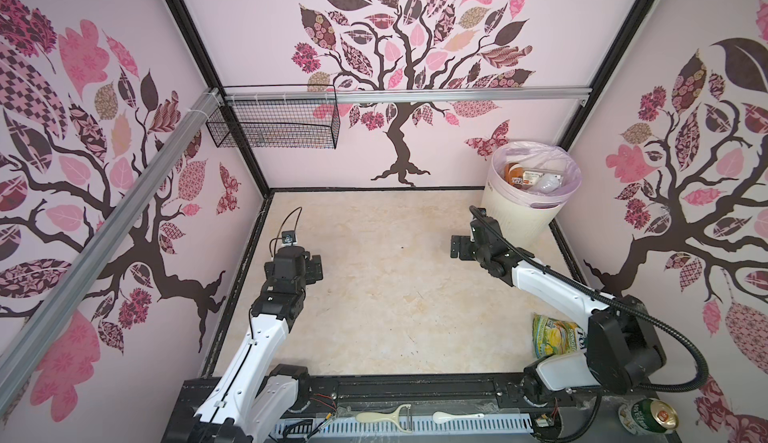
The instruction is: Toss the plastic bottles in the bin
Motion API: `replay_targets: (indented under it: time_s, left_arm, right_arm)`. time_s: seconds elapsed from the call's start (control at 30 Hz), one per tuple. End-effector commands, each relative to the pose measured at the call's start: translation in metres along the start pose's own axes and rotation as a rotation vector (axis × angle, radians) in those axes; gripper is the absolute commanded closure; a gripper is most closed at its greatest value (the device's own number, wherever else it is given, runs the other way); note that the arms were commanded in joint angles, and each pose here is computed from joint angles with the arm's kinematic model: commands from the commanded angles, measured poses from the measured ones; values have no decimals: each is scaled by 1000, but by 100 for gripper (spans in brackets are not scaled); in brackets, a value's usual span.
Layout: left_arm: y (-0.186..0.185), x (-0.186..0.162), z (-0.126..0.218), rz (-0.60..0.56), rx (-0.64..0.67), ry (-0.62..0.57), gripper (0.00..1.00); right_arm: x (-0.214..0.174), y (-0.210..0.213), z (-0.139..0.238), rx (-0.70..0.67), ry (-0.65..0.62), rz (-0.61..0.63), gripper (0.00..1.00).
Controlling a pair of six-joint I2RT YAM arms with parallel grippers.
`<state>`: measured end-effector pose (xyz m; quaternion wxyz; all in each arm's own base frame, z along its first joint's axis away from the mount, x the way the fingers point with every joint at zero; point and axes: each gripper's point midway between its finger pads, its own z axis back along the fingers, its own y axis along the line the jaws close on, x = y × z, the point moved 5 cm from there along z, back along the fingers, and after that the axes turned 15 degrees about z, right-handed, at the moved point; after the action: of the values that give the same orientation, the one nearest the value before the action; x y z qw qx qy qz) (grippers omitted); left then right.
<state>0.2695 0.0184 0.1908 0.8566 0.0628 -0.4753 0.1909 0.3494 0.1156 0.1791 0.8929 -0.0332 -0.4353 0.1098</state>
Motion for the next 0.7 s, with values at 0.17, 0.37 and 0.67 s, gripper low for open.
replay_targets:
  time_s: [0.17,0.37,0.67]
  left_arm:
    - [2,-5,-45,113,-45,-185,2]
    - [2,-21,-64,213,-61,-166,2]
    - [-17,-5,-91,156,-112,-184,2]
  right_arm:
    - [-16,-73,4,-337,-63,18,1]
    - [-31,-76,-14,-346,-138,61,0]
    - [-55,-102,-41,-387,-212,-52,1]
